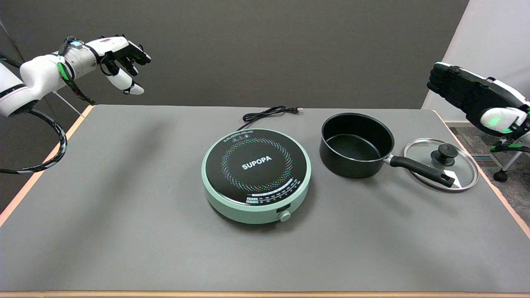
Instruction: Pick up the pot.
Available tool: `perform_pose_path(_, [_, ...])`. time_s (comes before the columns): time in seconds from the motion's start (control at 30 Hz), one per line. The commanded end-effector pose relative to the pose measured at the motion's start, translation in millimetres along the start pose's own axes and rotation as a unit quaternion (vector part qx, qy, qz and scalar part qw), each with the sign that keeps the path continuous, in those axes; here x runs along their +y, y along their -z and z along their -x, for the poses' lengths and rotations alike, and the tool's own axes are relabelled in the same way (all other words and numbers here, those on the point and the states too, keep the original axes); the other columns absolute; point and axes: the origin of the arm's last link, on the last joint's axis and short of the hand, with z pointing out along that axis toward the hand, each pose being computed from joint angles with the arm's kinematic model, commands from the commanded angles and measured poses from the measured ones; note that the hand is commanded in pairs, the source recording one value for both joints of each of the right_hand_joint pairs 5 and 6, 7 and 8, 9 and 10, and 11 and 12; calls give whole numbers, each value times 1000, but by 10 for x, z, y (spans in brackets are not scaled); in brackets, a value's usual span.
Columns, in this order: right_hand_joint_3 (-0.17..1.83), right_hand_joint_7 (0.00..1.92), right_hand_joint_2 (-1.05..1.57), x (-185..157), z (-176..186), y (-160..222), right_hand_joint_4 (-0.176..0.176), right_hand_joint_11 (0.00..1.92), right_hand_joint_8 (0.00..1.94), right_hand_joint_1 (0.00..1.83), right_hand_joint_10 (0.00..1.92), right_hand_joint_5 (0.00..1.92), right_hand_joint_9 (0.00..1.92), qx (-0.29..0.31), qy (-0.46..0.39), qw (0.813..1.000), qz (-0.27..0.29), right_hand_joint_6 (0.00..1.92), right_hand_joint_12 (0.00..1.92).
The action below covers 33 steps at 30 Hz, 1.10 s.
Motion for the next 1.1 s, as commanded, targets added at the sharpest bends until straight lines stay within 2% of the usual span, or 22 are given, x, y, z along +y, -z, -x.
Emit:
perform_pose_path(0.03, [310,92,67,-278,49,-110,-176,92,92,977,92,92,92,37,276,956,93,92,92])
perform_pose_path(0.13, [371,113,-28,-383,72,-144,-176,113,113,1016,113,113,113,80,368,915,143,113,113])
perform_pose_path(0.3, [593,138,-207,-561,263,-247,-176,138,138,1061,138,138,138,153,464,855,174,138,138])
perform_pose_path(0.43, [675,105,-345,-569,497,-333,-176,105,105,1101,105,105,105,192,510,818,182,105,105])
perform_pose_path(0.7, [723,60,-427,-339,866,-466,-176,60,60,1135,60,60,60,189,516,813,192,60,60])
perform_pose_path(0.83, [721,58,-423,-326,1026,-530,-176,58,58,1139,58,58,58,183,533,807,177,58,58])
perform_pose_path(0.93, [726,80,-423,-344,1133,-549,-176,80,80,1140,80,80,80,178,533,813,152,80,80])
perform_pose_path(1.03, [733,89,-423,-388,1220,-540,-176,89,89,1137,89,89,89,182,508,834,114,89,89])
perform_pose_path(1.1, [736,88,-421,-437,1293,-494,-176,88,88,1135,88,88,88,187,513,834,83,88,88])
